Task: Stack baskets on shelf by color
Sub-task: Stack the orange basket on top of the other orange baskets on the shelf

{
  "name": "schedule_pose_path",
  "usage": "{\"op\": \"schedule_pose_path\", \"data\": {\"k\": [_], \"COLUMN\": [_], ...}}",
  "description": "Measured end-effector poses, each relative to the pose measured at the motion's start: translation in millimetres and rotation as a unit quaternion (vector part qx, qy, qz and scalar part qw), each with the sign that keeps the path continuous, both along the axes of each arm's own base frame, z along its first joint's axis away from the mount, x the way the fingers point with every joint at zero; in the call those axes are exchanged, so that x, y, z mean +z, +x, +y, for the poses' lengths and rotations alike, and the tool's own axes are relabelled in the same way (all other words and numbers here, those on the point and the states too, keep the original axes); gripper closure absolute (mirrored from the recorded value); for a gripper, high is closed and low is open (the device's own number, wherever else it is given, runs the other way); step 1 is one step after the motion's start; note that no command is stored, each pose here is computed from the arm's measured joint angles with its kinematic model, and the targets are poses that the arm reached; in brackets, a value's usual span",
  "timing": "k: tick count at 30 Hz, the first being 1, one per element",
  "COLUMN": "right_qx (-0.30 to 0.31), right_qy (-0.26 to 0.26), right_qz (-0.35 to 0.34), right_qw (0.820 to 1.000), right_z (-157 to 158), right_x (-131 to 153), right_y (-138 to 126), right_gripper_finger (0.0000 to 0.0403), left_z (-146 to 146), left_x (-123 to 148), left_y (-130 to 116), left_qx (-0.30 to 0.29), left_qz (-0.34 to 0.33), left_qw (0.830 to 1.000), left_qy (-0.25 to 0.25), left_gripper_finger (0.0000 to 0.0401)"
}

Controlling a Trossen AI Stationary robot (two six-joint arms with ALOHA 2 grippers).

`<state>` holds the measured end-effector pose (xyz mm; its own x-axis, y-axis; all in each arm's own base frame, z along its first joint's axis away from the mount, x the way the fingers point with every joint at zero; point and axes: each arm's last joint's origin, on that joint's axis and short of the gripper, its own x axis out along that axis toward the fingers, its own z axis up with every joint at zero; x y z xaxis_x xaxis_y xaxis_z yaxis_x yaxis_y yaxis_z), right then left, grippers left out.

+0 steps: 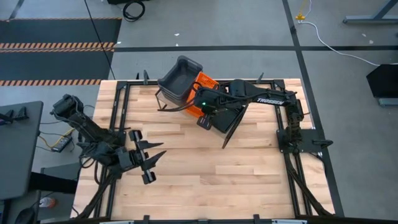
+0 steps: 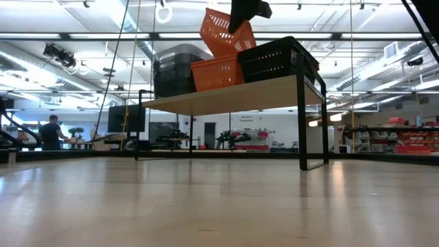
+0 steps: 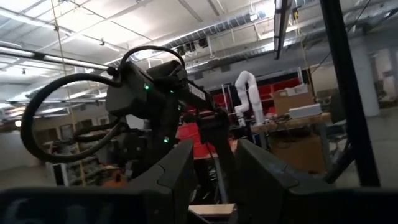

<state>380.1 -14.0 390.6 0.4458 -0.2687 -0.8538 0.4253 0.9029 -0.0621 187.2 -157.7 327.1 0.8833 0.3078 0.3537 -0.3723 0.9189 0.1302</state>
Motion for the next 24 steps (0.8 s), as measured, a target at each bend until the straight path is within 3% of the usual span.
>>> {"op": "schedule_pose_path", "data": {"k": [24], "right_qx": [0.002], "right_qy": [0.0], "right_qz": [0.001], "right_qw": [1.0], "right_z": [0.1], "right_x": [0.0], "right_y": [0.0], "right_gripper_finger": [0.0394], "left_z": [6.1], "left_x": [1.3], "left_y": [8.3], "left_qx": [-0.035], "left_qz": [-0.035], "left_qw": [0.999], "left_qy": [0.004], "left_gripper_finger": [0.0271]}}
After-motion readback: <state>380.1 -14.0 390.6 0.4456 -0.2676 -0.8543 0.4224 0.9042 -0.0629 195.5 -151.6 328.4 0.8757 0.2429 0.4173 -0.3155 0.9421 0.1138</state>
